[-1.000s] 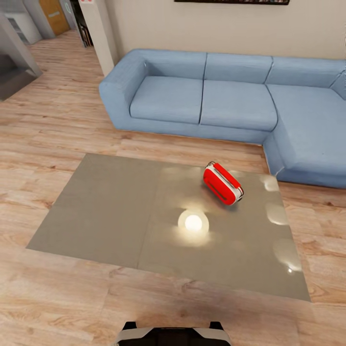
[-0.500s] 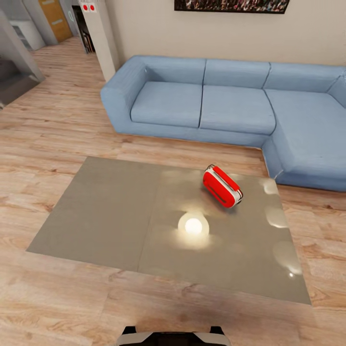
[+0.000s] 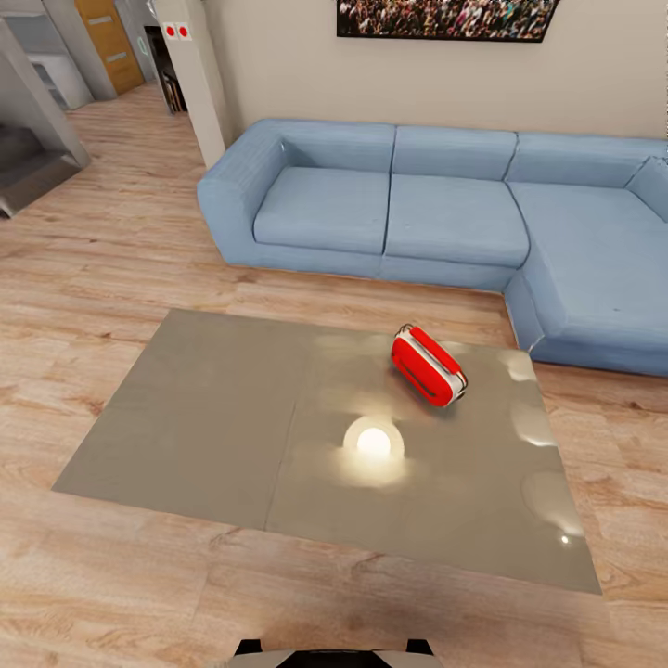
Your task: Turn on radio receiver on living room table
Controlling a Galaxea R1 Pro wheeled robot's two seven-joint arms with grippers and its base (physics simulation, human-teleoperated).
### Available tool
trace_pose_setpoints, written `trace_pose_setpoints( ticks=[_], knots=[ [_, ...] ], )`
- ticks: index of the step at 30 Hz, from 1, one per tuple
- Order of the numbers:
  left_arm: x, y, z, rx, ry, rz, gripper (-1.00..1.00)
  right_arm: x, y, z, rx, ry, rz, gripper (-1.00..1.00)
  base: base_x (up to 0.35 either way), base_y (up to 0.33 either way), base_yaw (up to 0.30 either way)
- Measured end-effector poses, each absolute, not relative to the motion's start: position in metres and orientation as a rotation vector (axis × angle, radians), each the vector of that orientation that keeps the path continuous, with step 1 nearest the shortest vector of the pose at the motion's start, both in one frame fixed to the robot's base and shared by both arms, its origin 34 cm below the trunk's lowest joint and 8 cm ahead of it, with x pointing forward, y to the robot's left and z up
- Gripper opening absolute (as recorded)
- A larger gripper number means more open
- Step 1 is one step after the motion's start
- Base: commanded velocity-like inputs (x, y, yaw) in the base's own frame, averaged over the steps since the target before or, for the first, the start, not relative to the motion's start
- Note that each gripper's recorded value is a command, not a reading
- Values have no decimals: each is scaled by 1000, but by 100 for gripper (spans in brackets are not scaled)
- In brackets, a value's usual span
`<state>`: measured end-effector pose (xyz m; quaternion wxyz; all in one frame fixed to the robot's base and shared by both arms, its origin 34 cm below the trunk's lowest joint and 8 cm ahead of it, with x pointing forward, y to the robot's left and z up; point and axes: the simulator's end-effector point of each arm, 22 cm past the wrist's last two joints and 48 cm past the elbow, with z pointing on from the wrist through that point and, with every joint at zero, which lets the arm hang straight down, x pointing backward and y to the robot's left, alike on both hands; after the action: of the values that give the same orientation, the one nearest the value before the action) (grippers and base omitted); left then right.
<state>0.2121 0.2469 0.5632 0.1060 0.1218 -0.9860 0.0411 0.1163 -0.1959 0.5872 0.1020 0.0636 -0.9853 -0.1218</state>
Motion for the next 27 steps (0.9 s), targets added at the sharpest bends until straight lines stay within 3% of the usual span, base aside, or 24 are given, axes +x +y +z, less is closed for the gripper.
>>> trace_pose_setpoints(
  ticks=[27],
  knots=[
    [231,247,568,360,-2947,131,-100,134,-196,588,198,-2952,-361,100,0,0,0]
  ],
)
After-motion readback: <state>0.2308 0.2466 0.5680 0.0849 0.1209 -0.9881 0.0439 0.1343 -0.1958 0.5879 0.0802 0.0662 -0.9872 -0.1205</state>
